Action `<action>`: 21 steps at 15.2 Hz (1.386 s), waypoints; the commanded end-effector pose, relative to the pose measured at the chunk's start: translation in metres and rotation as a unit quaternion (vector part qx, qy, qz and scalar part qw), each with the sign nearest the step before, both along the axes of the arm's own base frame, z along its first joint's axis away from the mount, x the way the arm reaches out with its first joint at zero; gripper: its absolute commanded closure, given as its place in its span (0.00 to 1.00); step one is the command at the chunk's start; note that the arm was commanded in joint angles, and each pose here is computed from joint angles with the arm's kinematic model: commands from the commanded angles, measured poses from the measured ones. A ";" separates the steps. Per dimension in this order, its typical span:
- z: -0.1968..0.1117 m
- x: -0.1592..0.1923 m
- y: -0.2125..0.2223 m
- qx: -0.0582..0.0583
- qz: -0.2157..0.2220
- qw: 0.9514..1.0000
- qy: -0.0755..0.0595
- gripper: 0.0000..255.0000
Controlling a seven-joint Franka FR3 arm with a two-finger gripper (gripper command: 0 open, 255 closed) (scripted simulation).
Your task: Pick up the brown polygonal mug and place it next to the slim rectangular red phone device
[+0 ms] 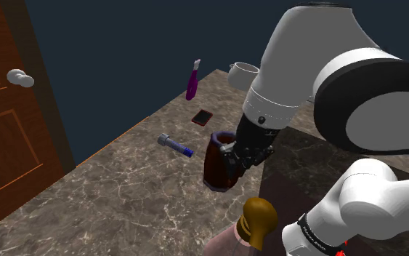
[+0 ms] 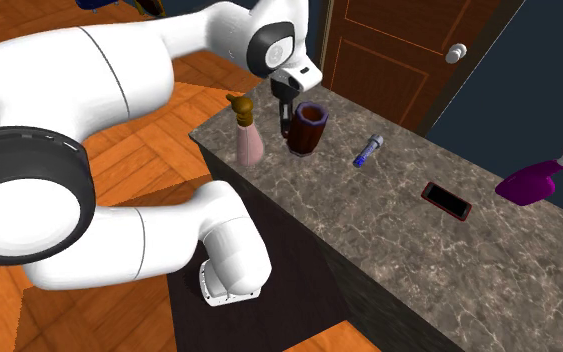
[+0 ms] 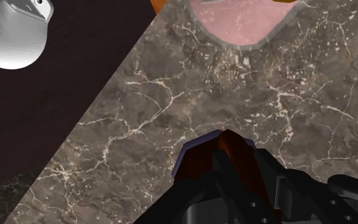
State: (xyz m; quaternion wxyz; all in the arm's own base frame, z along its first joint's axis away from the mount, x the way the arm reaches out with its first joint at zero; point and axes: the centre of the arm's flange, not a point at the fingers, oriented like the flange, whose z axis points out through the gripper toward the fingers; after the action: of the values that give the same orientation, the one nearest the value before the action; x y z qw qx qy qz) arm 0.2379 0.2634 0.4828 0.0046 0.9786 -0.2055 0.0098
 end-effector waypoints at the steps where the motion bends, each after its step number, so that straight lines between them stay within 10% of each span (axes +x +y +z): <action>1: 0.011 -0.001 0.000 0.000 0.000 1.000 0.000 1.00; 21: 0.093 0.035 -0.039 0.000 0.000 1.000 0.000 1.00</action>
State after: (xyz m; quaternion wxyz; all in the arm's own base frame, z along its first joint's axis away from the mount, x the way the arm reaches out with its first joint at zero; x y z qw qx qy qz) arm 0.2675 0.2363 0.5775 0.0043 0.9785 -0.2061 0.0095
